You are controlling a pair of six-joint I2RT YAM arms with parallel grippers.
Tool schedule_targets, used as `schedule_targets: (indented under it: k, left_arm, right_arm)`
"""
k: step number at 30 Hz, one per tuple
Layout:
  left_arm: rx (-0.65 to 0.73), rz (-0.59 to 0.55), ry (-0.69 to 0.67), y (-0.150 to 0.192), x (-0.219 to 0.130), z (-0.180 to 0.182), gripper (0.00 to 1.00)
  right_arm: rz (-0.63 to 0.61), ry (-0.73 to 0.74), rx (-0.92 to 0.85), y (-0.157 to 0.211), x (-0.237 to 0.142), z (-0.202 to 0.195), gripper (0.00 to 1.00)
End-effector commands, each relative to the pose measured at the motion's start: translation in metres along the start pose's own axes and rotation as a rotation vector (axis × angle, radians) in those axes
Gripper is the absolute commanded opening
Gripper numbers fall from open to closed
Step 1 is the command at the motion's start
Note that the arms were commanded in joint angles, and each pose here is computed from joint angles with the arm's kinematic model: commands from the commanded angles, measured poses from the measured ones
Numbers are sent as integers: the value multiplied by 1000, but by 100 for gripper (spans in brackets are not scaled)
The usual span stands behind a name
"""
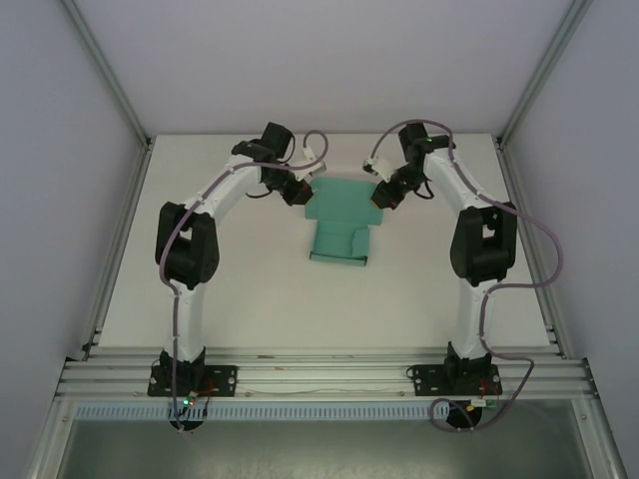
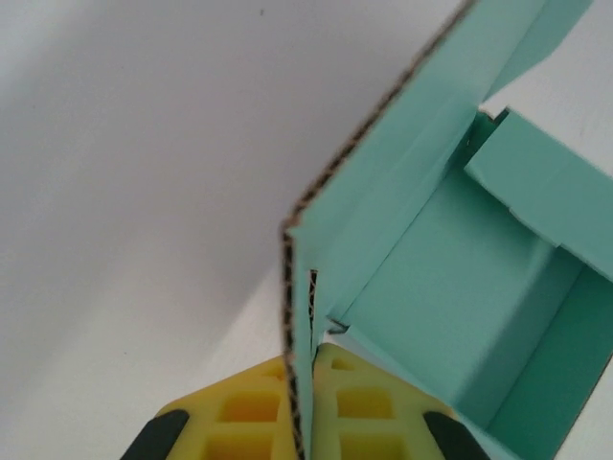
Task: Assemble paper box
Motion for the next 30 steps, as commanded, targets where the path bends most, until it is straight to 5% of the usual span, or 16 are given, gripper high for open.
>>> schedule_targets:
  k: [1, 7, 13, 16, 18, 19, 24, 30]
  left_arm:
    - [-19, -7, -97, -12, -7, 11, 0]
    - [-38, -3, -138, -9, -7, 6, 0]
    - [-45, -19, -175, -6, -15, -3, 3]
    - [-39, -28, -185, -2, -20, -7, 64]
    - [-51, -27, -208, 2, -22, -7, 86]
    - [-59, -20, -219, 5, -21, -7, 100]
    - [-131, -87, -344, 14, -49, -9, 100]
    - [-367, -232, -550, 50, -80, -9, 100]
  right_arm:
    - [-25, 61, 16, -5, -15, -2, 3]
    - [-107, 156, 27, -8, -25, -2, 4]
    - [-106, 230, 102, 0, -22, -11, 22]
    - [-134, 278, 133, 0, -26, -15, 62]
    - [-174, 336, 191, 0, -34, -20, 84]
    - [-214, 376, 248, -2, -40, -23, 87]
    - [-331, 462, 571, 17, -64, -20, 90]
    - [-205, 174, 840, 62, -18, 29, 61]
Point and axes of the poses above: each hand's point on the last joint's axis, 136 mm out from that joint toward the fingers, its own x axis out along the fingers, its own z axis along the line the jaws close on, y = z × x, the point moved 2 cm from there along -x, back along the fingers, and after that the axes turned 9 degrees about x, right-handed, at the moved point
